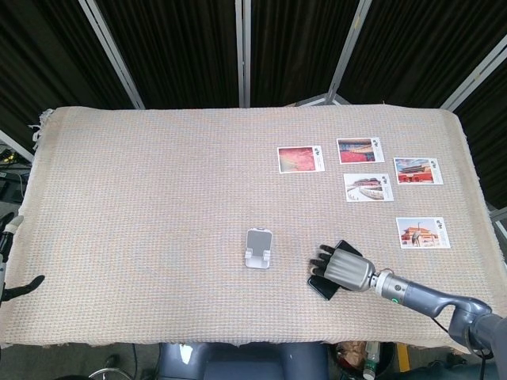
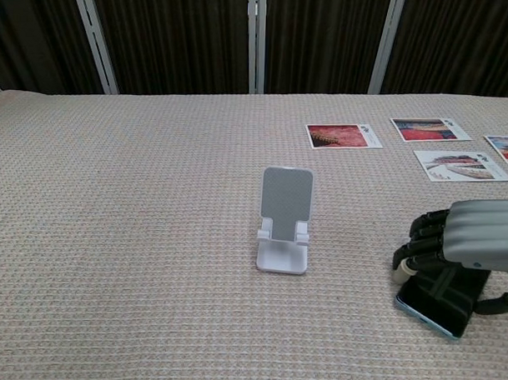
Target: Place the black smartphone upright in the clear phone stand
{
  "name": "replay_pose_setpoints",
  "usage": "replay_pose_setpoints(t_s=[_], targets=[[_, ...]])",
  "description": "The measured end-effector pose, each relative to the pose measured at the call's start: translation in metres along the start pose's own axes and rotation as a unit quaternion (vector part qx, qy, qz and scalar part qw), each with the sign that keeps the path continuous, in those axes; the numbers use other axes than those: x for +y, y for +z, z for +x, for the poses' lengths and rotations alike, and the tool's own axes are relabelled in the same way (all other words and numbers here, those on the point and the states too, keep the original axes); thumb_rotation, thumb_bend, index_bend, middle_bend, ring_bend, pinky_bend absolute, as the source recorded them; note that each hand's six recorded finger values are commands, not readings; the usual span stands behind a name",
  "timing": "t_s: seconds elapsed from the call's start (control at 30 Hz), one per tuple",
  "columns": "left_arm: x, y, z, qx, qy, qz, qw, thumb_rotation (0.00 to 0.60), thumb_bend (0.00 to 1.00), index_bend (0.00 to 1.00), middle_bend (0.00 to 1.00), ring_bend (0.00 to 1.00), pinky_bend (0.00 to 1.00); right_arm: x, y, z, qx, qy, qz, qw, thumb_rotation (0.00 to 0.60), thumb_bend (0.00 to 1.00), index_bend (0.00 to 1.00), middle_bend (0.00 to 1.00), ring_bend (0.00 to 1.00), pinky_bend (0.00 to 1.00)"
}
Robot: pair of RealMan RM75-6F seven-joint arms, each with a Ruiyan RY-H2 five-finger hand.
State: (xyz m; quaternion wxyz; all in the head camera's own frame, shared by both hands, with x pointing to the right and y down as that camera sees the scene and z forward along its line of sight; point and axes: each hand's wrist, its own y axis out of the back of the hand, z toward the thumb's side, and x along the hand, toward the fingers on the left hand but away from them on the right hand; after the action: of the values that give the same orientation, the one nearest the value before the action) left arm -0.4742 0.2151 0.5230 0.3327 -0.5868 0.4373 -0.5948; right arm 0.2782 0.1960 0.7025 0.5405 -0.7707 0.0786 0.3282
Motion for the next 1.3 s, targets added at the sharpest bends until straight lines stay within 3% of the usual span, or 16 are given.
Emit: replay_pose_setpoints(t_s=[0.17, 0.33, 0.57, 0.8, 1.0, 1.1, 1.3], targets=[[0.001, 0.001, -0.001, -0.001, 0.001, -0.002, 1.0000, 0.600, 0.00, 0.00, 0.00, 0.00, 0.00, 0.011, -0.001, 0.005, 0.007, -0.037, 0.023, 0.9990, 0.600, 0.31, 0.48, 0.46, 0.32, 0.24], [0.003, 0.002, -0.002, -0.005, 0.003, -0.007, 1.0000, 0.600, 0.00, 0.00, 0.00, 0.00, 0.00, 0.027, -0.007, 0.014, 0.000, -0.081, 0.084, 0.9932, 0.600, 0.31, 0.48, 0.46, 0.32, 0.24], [0.007, 0.003, -0.003, -0.011, 0.006, -0.017, 0.9998, 0.600, 0.00, 0.00, 0.00, 0.00, 0.00, 0.062, -0.019, 0.027, -0.031, -0.144, 0.197, 0.9692, 0.600, 0.31, 0.48, 0.45, 0.32, 0.24], [0.009, 0.004, -0.004, -0.014, 0.006, -0.022, 0.9997, 0.600, 0.00, 0.00, 0.00, 0.00, 0.00, 0.098, -0.022, 0.027, -0.068, -0.191, 0.327, 0.9227, 0.600, 0.31, 0.46, 0.43, 0.32, 0.22], [0.005, 0.002, -0.001, -0.010, -0.001, -0.019, 0.9998, 0.600, 0.00, 0.00, 0.00, 0.00, 0.00, 0.130, -0.010, 0.007, -0.099, -0.216, 0.449, 0.8613, 0.600, 0.31, 0.47, 0.43, 0.31, 0.19], [0.004, -0.001, 0.001, -0.004, -0.002, -0.019, 0.9998, 0.600, 0.00, 0.00, 0.00, 0.00, 0.00, 0.142, 0.006, -0.012, -0.100, -0.215, 0.490, 0.8389, 0.600, 0.31, 0.47, 0.43, 0.31, 0.17], [0.005, -0.014, 0.006, 0.018, -0.002, -0.023, 0.9996, 0.600, 0.00, 0.00, 0.00, 0.00, 0.00, 0.149, 0.032, -0.053, -0.072, -0.186, 0.531, 0.8235, 0.600, 0.32, 0.47, 0.44, 0.31, 0.16]])
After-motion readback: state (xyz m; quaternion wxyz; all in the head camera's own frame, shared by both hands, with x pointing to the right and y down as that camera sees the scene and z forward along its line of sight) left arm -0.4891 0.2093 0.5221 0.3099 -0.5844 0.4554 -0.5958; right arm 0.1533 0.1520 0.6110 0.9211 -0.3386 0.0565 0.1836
